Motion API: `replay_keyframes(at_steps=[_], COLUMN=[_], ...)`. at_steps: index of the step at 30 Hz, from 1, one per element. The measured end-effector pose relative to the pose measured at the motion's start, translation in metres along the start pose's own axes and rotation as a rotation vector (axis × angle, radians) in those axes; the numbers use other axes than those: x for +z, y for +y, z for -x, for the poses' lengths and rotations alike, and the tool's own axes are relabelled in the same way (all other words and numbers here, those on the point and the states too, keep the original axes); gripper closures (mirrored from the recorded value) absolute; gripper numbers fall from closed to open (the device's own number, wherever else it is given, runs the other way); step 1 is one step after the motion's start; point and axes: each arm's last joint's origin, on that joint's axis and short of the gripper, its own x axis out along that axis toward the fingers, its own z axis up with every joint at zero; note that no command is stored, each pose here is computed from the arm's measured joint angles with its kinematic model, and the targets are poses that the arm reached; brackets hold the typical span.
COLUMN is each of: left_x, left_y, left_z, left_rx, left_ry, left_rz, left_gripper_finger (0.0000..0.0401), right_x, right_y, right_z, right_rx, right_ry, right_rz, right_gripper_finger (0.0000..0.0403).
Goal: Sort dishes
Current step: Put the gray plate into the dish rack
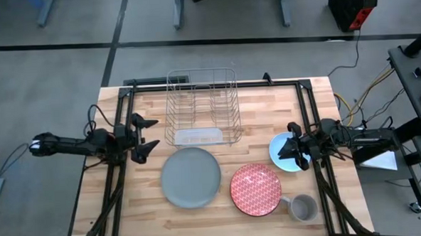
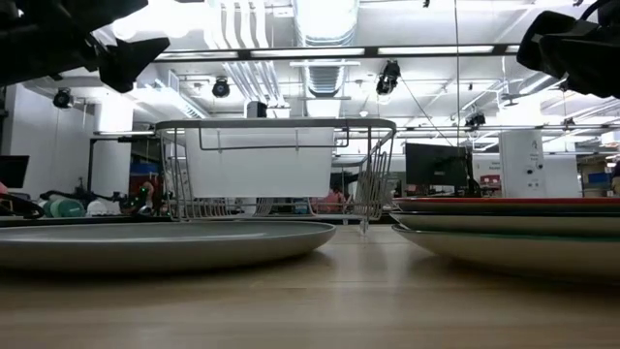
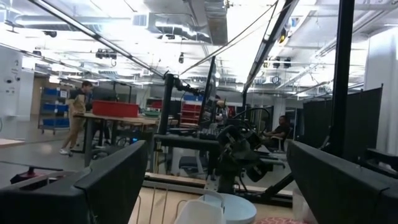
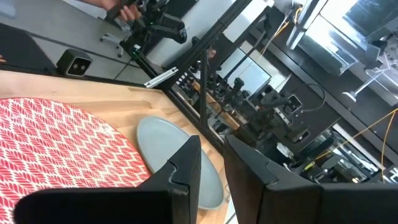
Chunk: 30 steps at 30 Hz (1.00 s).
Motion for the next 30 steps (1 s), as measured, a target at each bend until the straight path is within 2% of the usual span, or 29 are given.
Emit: replay_keyframes(at_steps=[6,9,11,20,24,30], left_x=[-0.002,-0.002,-0.003,-0.008,-0.011,-0.015], left_y=[0.000,0.000,0.000,-0.001,-0.001,-0.001], left_z=[-0.001,-0.001,-0.002,-0.004,-0.005,-0.007], left_rx=[0.000,0.000,0.000,0.001,0.001,0.001], left_ry=[0.014,0.019,0.025,0.065,0.089,0.121], left_rz=[-0.009,-0.010,-0.011,-0.021,-0.027,-0.034], left_gripper_finger=[0.0027,0.0027,0.0027,0.0027,0.0027,0.0027], right_x=[0.000,0.000,0.000,0.001,0.001,0.001], right_y=[0.000,0.000,0.000,-0.001,-0.001,-0.001], right_z=[0.000,0.000,0.000,0.000,0.000,0.000], right_rx=[-0.001,-0.002,0.001,-0.007,-0.007,-0.002], right_ry=[-0.001,-0.002,0.001,-0.015,-0.018,-0.012], right_rz=[-0.002,0.035,0.009,-0.314,-0.508,-0.653], right_gripper_finger=[0.0356,0.0359,0.0359,0.0343,0.0337,0.0330])
